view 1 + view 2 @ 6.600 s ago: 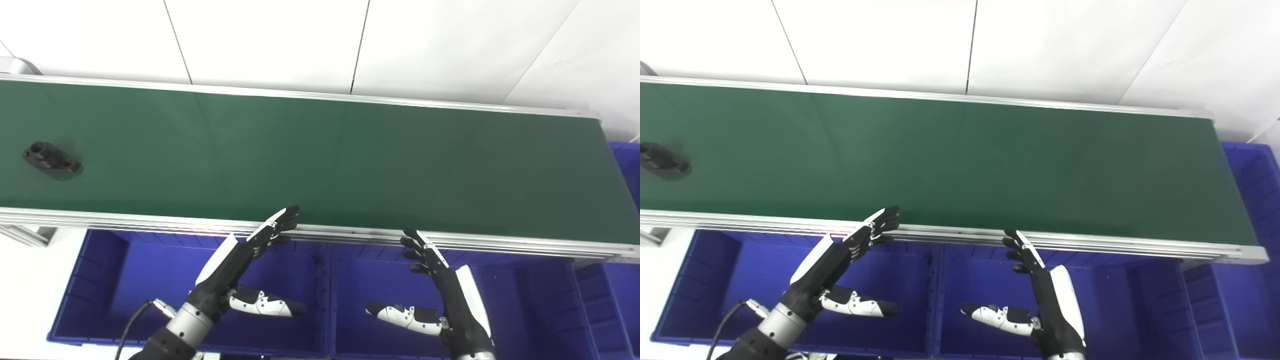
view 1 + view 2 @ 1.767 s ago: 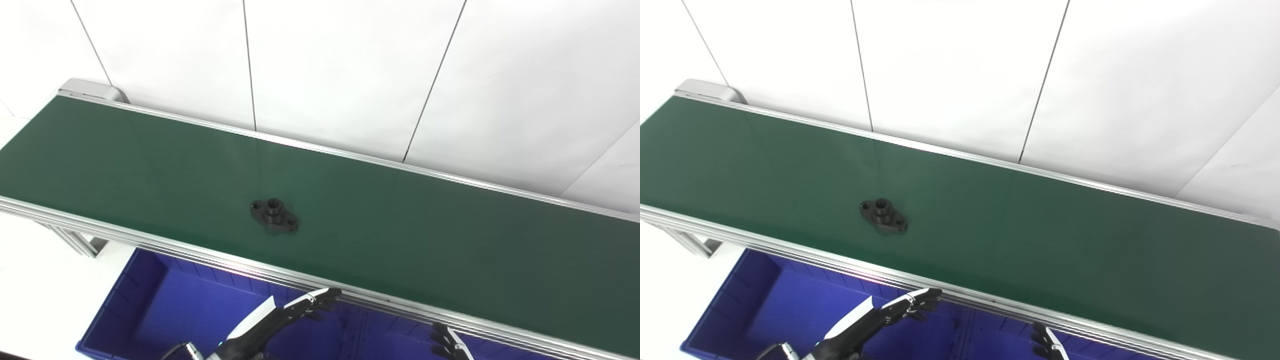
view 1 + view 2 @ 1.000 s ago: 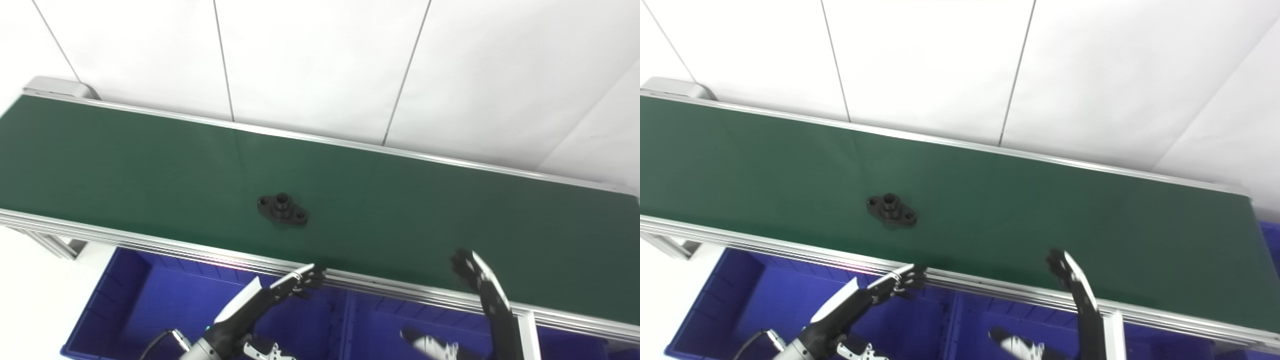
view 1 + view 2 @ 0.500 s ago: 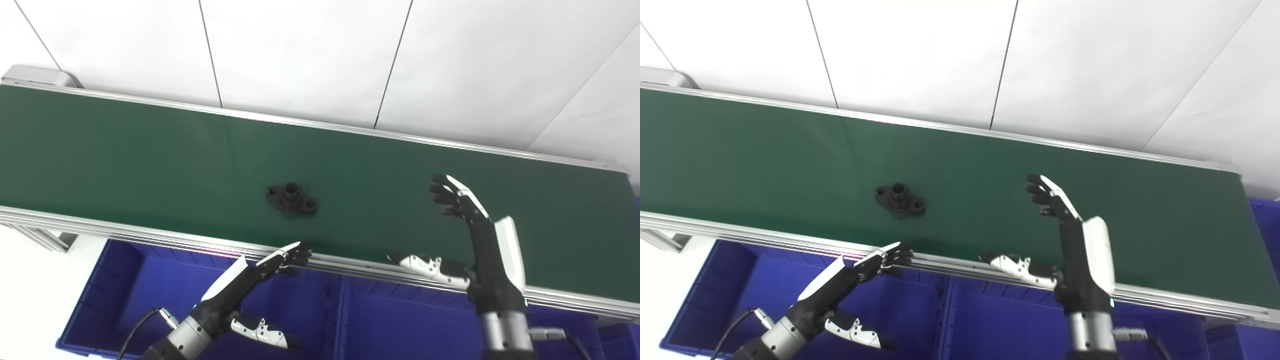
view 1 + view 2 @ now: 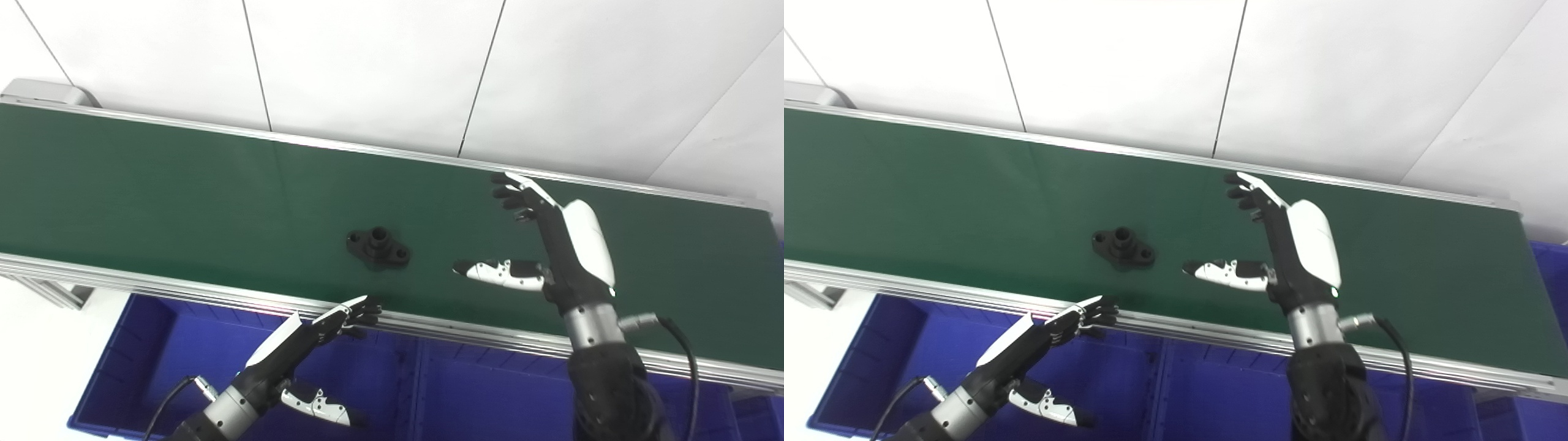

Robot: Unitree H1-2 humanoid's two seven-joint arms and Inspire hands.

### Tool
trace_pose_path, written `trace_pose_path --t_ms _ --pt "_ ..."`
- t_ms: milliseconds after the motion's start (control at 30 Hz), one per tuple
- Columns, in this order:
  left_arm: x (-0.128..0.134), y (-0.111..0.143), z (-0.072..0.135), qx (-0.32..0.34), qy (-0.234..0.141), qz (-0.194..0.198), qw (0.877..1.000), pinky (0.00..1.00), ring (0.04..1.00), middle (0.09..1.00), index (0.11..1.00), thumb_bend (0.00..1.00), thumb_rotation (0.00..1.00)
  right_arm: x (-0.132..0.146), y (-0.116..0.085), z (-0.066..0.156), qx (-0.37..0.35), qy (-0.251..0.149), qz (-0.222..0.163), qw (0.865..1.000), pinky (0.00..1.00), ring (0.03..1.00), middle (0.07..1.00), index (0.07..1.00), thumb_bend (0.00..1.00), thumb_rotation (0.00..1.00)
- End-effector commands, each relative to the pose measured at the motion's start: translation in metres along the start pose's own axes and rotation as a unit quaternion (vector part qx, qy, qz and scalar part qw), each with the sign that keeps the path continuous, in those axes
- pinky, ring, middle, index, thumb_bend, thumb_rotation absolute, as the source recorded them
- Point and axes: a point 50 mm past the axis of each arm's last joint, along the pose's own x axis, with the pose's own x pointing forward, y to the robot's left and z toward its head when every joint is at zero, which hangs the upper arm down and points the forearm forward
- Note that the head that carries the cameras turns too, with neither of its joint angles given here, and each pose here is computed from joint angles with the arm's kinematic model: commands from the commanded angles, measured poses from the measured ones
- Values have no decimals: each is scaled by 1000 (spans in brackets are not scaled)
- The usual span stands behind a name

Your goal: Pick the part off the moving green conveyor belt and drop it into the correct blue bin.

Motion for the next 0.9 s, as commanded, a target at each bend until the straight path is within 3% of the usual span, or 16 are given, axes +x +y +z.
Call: trace_pose_path --t_ms 0,633,867 --pt "1 4 6 12 -28 -4 1000 764 847 896 911 716 182 12 -4 6 -20 -8 0 1000 657 731 762 798 837 265" --pt "-1 4 8 13 -34 -6 999 769 844 888 903 720 172 56 35 -13 -111 3 84 990 642 695 731 771 845 293" --pt "0 4 8 13 -37 -4 999 759 838 886 906 723 194 60 44 -20 -145 3 108 984 717 737 757 778 829 267"
